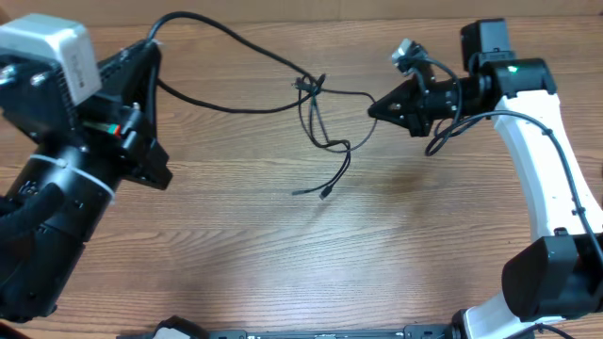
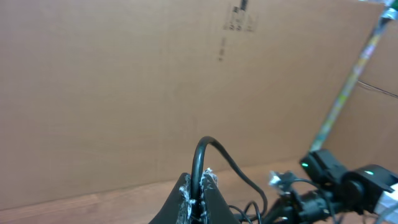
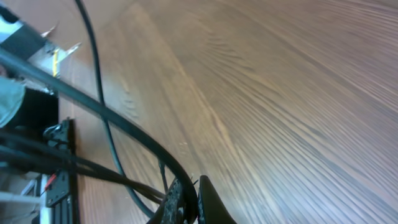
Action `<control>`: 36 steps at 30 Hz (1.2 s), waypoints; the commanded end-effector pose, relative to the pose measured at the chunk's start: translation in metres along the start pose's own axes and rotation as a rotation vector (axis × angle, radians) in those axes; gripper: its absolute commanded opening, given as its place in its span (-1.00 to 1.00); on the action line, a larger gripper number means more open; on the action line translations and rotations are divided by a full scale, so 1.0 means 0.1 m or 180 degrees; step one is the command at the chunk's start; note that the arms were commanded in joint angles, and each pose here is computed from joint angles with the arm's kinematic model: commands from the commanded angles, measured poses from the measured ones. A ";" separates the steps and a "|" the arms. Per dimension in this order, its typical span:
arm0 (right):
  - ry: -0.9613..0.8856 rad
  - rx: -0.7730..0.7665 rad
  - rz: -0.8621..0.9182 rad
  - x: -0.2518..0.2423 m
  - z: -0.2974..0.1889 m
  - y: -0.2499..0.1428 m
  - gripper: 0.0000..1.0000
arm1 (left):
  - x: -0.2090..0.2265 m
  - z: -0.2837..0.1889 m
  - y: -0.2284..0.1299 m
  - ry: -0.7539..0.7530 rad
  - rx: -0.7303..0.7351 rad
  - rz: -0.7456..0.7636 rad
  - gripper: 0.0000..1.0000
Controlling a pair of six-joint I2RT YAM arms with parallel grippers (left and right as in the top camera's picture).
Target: Untangle cables
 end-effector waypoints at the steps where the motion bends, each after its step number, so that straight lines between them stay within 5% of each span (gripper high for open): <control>1: -0.0256 0.0022 0.0108 -0.14 -0.17 -0.07 -0.92 | 0.08 -0.13 0.09 0.0264 -0.0178 0.0088 -0.92; 19: -0.1360 -0.0064 0.0855 -0.71 -1.10 -0.55 -0.92 | 0.22 -0.15 0.10 0.0809 -0.0224 0.0174 -0.91; 29: -0.1237 -0.0464 0.1052 -0.73 -1.24 -0.51 -0.92 | 0.22 -0.15 0.10 0.0811 -0.0220 0.0175 -0.90; 30: -0.1246 -0.0492 0.1103 -0.74 -1.24 -0.50 -0.74 | 0.22 -0.15 0.10 0.0810 -0.0217 0.0176 -0.90; 31: -0.1235 -0.0522 0.1154 -0.74 -1.24 -0.50 -0.20 | 0.21 -0.15 0.09 0.0807 -0.0211 0.0176 -0.90; 32: -0.1193 -0.0567 0.1190 -0.74 -1.24 -0.48 0.59 | 0.21 -0.15 0.09 0.0802 -0.0200 0.0178 -0.90; 34: -0.0965 -0.0726 0.1161 -0.69 -1.23 -0.43 0.99 | 0.20 -0.14 0.07 0.0741 -0.0155 0.0189 -0.90; 36: -0.0724 -0.0888 0.1099 -0.64 -1.22 -0.38 1.00 | 0.19 -0.12 0.04 0.0685 -0.0103 0.0201 -0.90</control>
Point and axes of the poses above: each gripper's point midway between its finger pads, its own z axis out along the fingers, its own x axis along the line the jaws close on, y = z × x, the point moved 9 cm from there along -z, back along the fingers
